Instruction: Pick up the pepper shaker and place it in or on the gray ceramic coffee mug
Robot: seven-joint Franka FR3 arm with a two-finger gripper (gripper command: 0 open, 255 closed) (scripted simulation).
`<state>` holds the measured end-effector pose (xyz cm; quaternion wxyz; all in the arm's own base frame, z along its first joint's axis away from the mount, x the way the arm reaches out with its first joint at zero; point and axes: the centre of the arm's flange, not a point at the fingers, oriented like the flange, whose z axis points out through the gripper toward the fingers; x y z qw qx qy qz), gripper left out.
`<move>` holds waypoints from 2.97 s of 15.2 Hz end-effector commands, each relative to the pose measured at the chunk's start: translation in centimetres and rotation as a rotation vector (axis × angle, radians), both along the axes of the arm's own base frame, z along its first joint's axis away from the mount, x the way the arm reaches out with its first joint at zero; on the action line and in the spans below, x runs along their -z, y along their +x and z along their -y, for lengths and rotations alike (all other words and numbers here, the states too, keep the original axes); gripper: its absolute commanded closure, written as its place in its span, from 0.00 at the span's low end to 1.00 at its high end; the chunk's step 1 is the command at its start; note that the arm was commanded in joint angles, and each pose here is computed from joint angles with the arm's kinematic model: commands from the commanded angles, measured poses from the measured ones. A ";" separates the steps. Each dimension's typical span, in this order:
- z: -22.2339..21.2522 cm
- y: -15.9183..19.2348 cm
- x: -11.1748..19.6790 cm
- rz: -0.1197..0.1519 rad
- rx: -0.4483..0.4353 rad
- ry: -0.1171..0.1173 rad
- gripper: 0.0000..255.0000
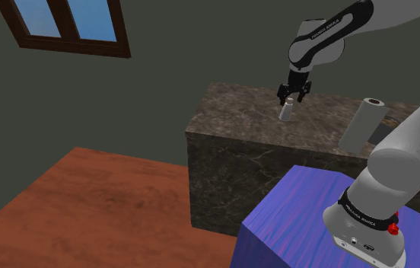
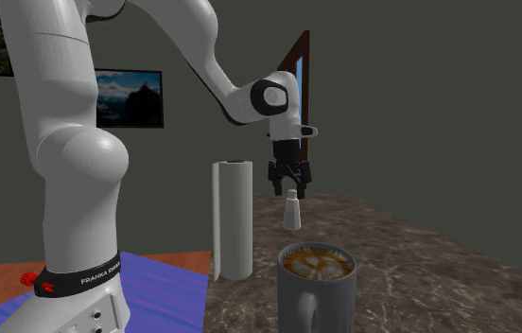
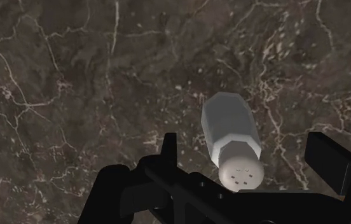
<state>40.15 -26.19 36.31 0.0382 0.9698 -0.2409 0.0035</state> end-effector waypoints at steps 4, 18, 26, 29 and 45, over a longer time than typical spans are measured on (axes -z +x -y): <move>0.0 0.0 0.0 0.000 0.000 0.000 1.00; 0.0 0.0 -3.7 0.000 0.000 0.000 1.00; 0.0 0.0 -7.9 0.000 0.000 0.000 1.00; 0.0 0.0 -9.5 0.000 0.000 0.000 1.00; 0.5 -1.2 -17.3 0.000 0.000 0.000 1.00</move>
